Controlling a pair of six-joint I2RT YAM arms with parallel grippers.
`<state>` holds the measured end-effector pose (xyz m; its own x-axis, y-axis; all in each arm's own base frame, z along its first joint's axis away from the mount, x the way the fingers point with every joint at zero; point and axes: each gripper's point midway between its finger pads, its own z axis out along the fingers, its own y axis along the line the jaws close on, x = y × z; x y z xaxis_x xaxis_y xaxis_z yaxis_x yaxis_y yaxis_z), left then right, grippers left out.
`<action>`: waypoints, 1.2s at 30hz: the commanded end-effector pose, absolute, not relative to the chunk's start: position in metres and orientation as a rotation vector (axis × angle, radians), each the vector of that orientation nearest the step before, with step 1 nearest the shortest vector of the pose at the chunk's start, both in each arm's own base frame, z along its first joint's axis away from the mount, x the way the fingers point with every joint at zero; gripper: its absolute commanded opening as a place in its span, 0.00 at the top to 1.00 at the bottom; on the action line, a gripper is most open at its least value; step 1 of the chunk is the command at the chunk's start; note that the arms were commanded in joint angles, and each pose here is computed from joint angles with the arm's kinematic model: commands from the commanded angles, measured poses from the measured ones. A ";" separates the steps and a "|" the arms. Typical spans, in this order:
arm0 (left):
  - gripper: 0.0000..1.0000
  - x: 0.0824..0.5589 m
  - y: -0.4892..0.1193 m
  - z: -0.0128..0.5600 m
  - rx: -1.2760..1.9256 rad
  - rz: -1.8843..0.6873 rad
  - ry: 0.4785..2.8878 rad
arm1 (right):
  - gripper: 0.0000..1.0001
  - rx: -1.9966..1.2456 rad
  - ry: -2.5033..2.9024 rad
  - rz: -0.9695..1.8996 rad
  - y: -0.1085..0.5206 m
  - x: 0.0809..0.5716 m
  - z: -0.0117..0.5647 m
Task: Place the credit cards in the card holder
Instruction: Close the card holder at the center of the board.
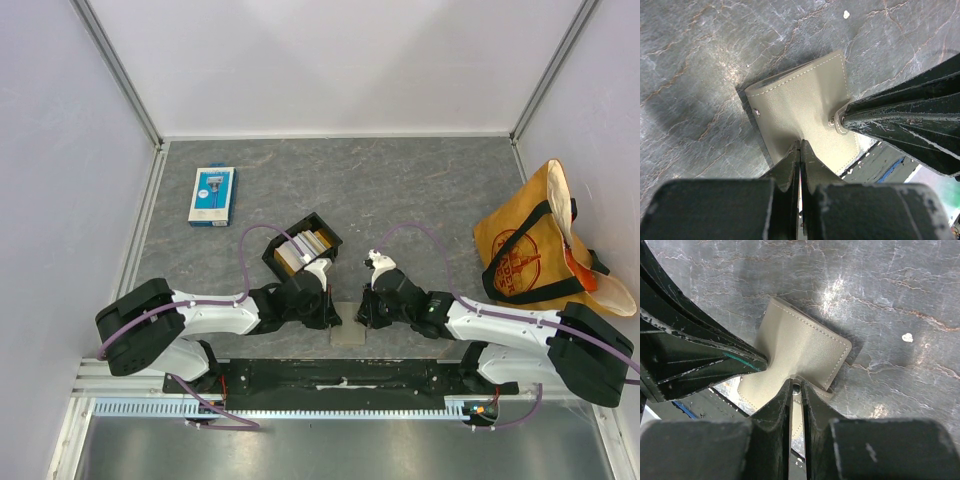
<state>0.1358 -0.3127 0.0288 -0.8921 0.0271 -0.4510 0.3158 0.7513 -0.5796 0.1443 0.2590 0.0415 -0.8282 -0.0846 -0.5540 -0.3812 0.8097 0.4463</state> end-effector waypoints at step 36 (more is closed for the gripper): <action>0.97 0.140 -0.316 0.027 0.255 -0.912 2.540 | 0.86 -0.423 2.548 0.701 0.254 0.122 0.019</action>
<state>0.1359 -0.3135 0.0284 -0.8946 0.0320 -0.4457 0.3137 0.7552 -0.5756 0.1424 0.2648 0.0344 -0.8264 -0.0739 -0.5583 -0.3788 0.8065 0.4539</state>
